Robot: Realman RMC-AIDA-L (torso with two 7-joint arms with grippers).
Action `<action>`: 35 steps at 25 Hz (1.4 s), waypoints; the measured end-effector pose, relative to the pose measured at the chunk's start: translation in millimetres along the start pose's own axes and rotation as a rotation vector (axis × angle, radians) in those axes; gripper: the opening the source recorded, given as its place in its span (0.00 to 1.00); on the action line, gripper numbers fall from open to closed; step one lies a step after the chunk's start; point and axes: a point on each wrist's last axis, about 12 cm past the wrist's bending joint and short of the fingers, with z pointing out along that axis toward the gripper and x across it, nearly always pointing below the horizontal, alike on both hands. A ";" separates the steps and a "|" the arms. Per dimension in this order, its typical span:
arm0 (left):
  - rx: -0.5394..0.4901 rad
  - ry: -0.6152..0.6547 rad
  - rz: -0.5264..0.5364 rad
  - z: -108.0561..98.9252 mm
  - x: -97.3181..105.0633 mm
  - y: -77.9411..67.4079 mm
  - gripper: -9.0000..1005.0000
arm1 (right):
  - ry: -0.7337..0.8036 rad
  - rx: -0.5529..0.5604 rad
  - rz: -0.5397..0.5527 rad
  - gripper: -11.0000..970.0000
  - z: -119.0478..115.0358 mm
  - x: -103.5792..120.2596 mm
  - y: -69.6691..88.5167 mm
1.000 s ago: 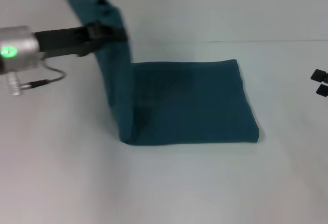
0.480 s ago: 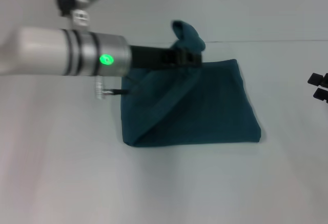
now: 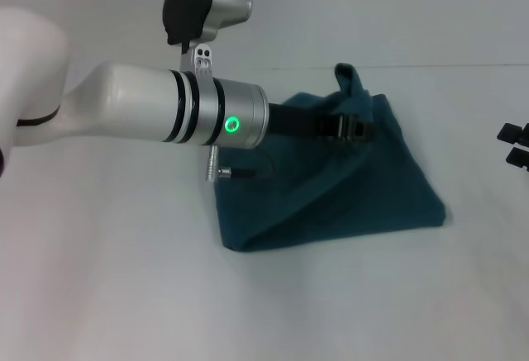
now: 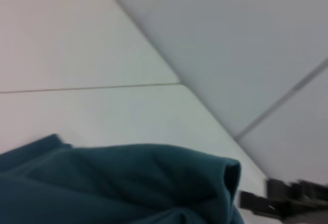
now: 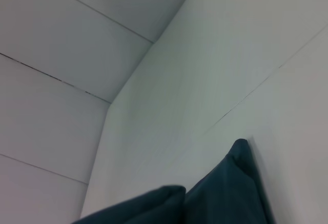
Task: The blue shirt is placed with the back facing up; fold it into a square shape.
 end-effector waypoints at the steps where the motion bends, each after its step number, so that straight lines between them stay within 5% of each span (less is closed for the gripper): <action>1: 0.013 0.006 0.016 0.0 1.3 -1.3 0.04 | 0.000 0.001 0.000 0.70 -0.2 0.2 -0.2; 12: 0.036 0.047 0.130 7.7 6.4 -13.5 0.17 | -0.004 0.019 -0.005 0.70 1.3 -1.1 -1.5; 14: 0.088 -0.017 0.127 -3.4 2.3 -17.9 0.31 | 0.011 0.029 -0.014 0.70 2.4 -1.0 -1.7; 17: 0.108 -0.172 0.000 -31.1 -1.0 -4.4 0.48 | 0.035 0.044 -0.027 0.70 3.9 -1.3 -1.8; 22: 0.126 -0.342 -0.433 -96.8 26.0 43.3 0.69 | 0.101 0.055 -0.072 0.70 8.4 -7.6 4.9; 26: 0.163 -0.321 -0.570 -122.0 48.0 55.5 0.81 | 0.197 0.053 -0.129 0.69 16.0 -18.8 18.7; 35: 0.096 -0.233 -0.668 -178.7 108.1 76.2 0.81 | 0.448 0.155 -0.305 0.69 63.8 -48.8 75.6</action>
